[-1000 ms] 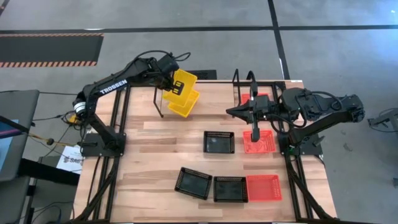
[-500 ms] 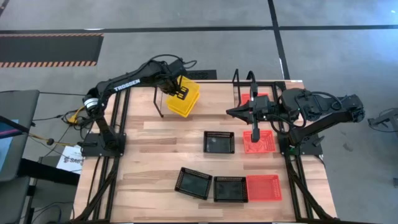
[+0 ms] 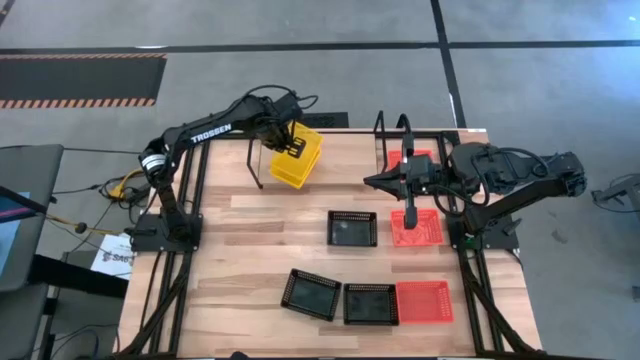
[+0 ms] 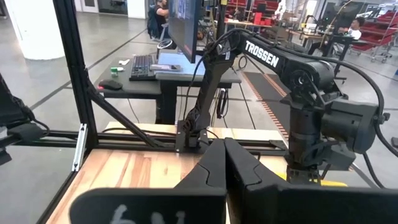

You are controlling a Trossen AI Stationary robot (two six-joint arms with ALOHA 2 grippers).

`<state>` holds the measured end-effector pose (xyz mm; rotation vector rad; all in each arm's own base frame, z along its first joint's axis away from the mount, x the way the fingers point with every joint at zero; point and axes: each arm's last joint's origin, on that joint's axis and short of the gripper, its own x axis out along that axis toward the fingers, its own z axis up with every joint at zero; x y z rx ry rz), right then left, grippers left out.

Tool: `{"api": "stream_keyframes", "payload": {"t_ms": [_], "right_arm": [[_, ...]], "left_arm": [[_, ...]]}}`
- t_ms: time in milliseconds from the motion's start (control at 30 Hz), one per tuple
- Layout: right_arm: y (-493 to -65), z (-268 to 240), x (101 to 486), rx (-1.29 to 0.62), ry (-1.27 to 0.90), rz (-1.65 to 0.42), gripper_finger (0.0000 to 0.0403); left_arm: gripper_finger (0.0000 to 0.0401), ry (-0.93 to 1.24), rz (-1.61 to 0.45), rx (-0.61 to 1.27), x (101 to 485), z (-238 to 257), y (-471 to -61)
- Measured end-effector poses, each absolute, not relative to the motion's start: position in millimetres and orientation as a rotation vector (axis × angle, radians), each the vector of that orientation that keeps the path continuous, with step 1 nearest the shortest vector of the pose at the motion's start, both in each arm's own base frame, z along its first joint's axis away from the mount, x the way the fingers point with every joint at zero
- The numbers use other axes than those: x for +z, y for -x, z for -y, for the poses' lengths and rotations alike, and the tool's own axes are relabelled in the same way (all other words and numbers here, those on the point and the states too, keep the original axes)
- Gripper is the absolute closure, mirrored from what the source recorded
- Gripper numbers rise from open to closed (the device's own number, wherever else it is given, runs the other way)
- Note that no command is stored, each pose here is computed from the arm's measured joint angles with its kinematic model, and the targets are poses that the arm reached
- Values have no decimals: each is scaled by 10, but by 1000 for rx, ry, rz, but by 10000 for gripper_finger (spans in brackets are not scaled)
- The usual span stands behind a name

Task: Stack baskets on shelf by color
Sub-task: Stack the yellow bin on top of the other yellow bin on the shelf

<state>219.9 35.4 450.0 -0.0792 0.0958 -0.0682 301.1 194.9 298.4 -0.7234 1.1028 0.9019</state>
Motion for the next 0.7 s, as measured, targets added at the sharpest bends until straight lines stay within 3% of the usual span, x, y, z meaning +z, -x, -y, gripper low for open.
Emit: {"api": "stream_keyframes", "payload": {"t_ms": [700], "right_arm": [[-2199, -355, 4500, -67, 82, -96, 395]], "left_arm": [[401, 730, -1127, 832, 2981, -1890, -3038]]}}
